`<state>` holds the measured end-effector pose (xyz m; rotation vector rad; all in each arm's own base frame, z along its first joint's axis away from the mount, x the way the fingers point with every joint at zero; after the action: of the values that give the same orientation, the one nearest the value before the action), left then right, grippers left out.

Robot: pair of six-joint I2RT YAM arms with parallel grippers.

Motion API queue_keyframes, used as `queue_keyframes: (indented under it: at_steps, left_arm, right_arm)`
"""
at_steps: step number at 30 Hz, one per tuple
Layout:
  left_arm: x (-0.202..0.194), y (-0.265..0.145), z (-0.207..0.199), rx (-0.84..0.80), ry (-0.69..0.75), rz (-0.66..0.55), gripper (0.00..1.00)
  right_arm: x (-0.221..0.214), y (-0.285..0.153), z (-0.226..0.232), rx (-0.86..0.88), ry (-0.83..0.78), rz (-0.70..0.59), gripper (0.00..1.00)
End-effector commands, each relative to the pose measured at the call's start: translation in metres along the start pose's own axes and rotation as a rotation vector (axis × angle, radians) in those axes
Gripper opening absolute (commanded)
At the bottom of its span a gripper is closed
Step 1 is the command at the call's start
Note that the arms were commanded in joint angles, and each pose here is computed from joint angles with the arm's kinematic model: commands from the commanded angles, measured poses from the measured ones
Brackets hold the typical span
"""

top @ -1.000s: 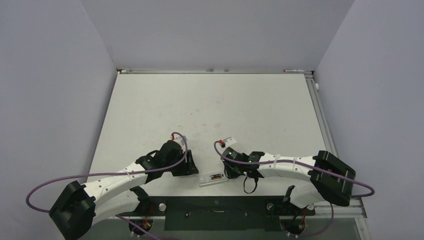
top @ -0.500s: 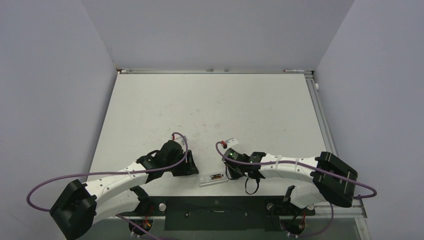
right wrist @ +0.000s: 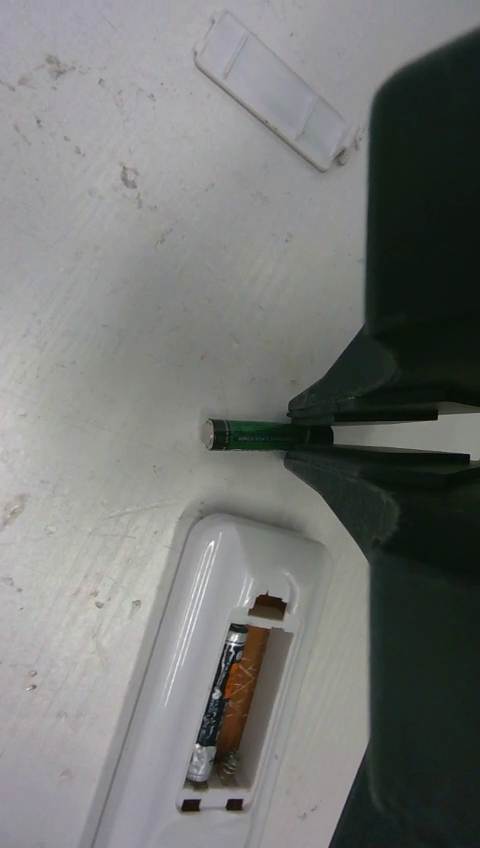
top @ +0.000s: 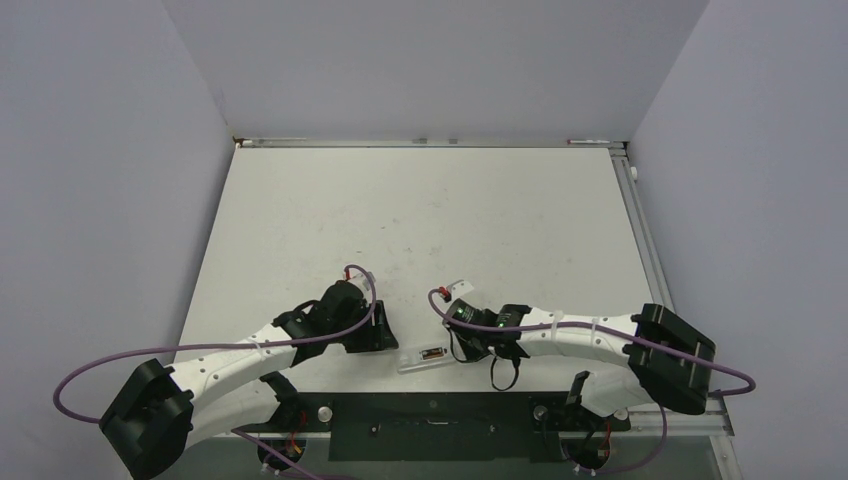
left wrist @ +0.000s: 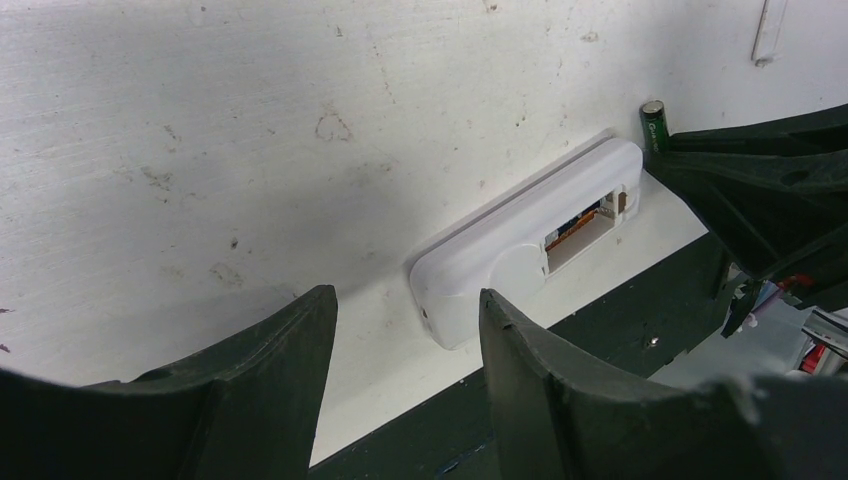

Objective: Load the batteries into the remote control

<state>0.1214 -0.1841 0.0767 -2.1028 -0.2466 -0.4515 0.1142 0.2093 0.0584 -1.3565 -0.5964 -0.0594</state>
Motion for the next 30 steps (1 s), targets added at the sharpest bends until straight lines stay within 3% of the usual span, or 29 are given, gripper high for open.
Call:
queue_keyframes:
  at_steps: [1,14,30]
  left_arm:
    - [0.004,0.0,-0.004,-0.039,0.016,-0.024,0.51]
    - [0.003,-0.009,-0.006,-0.055,0.023,-0.032,0.54]
    - [0.002,-0.019,-0.006,-0.09,-0.024,-0.096,0.54]
  right_arm:
    - [0.017,-0.027,0.005,0.036,-0.038,-0.053,0.08]
    - [0.04,-0.075,0.035,0.275,-0.259,-0.083,0.08]
    - [0.054,-0.067,0.049,0.279,-0.74,0.014,0.08]
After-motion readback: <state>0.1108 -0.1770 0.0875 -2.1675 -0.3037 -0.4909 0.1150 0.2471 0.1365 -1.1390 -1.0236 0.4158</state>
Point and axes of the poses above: each gripper's point midway between its finger pads, its own y axis out along the fingers, its own z axis along the line the jaws close on, x = y × z, the point moved 5 cm from there along -y, back along the fingers, and after that the axes turned 8 degrees about y, right-handed, at the moved point
